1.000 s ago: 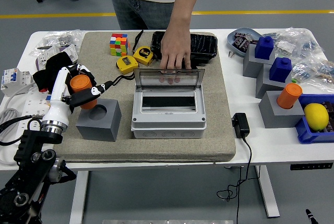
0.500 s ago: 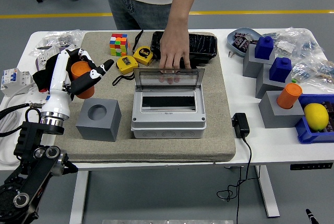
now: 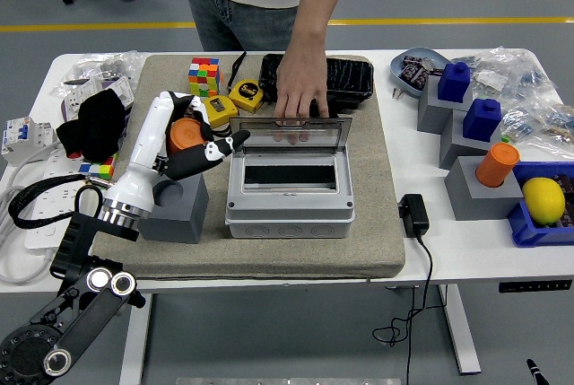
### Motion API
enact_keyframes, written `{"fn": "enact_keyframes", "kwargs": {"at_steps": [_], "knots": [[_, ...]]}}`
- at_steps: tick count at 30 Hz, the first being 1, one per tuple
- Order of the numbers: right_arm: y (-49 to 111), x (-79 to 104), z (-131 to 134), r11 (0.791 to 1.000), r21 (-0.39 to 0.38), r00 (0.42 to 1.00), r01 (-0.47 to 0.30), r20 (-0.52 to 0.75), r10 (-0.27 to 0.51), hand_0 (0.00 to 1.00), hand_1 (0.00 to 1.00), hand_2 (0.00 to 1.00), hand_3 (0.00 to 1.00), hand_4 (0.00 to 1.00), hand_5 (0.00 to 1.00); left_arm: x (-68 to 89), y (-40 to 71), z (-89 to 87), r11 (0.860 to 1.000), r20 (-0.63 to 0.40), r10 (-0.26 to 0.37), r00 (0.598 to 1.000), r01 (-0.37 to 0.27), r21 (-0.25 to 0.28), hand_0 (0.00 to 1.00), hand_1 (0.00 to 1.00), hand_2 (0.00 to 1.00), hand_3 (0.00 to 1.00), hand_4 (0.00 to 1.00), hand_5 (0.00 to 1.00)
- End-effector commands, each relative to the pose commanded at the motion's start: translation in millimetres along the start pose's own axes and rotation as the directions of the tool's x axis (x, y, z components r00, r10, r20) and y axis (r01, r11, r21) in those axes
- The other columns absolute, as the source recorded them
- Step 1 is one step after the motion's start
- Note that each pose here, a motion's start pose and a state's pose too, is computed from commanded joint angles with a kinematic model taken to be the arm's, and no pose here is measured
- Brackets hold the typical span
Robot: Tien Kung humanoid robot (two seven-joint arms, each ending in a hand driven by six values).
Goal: Fetch the battery,place it into the box,close the lid of the box
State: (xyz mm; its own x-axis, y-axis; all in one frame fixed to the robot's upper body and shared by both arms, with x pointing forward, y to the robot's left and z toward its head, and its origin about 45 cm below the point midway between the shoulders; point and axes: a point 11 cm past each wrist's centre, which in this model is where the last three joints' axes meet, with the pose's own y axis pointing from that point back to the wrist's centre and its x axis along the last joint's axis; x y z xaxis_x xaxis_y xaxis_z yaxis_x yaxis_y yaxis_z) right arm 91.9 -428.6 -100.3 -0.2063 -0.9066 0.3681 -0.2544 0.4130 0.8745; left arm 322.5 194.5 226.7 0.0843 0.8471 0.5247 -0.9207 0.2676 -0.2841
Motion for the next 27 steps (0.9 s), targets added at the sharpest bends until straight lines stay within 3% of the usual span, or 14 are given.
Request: {"fn": "enact_keyframes", "kwargs": {"at_steps": [11, 27], "knots": [[0.0, 0.4, 0.3, 1.0, -0.001, 1.0, -0.001, -0.002, 0.001, 0.867, 0.826, 0.774, 0.789, 0.998, 0.998, -32.6, -1.6, 12.5, 0.992, 0.074, -0.099, 0.992, 0.104, -0.071, 0.041, 0.002, 0.005, 0.003, 0.973, 0.415], [-0.2, 0.7, -1.7, 1.0, 0.002, 1.0, -0.001, -0.01, 0.001, 0.867, 0.826, 0.775, 0.788, 0.998, 0.998, -61.2, -17.8, -1.9, 0.988, 0.117, -0.13, 0.984, 0.139, -0.067, 0.042, 0.002, 0.005, 0.003, 0.971, 0.424]]}}
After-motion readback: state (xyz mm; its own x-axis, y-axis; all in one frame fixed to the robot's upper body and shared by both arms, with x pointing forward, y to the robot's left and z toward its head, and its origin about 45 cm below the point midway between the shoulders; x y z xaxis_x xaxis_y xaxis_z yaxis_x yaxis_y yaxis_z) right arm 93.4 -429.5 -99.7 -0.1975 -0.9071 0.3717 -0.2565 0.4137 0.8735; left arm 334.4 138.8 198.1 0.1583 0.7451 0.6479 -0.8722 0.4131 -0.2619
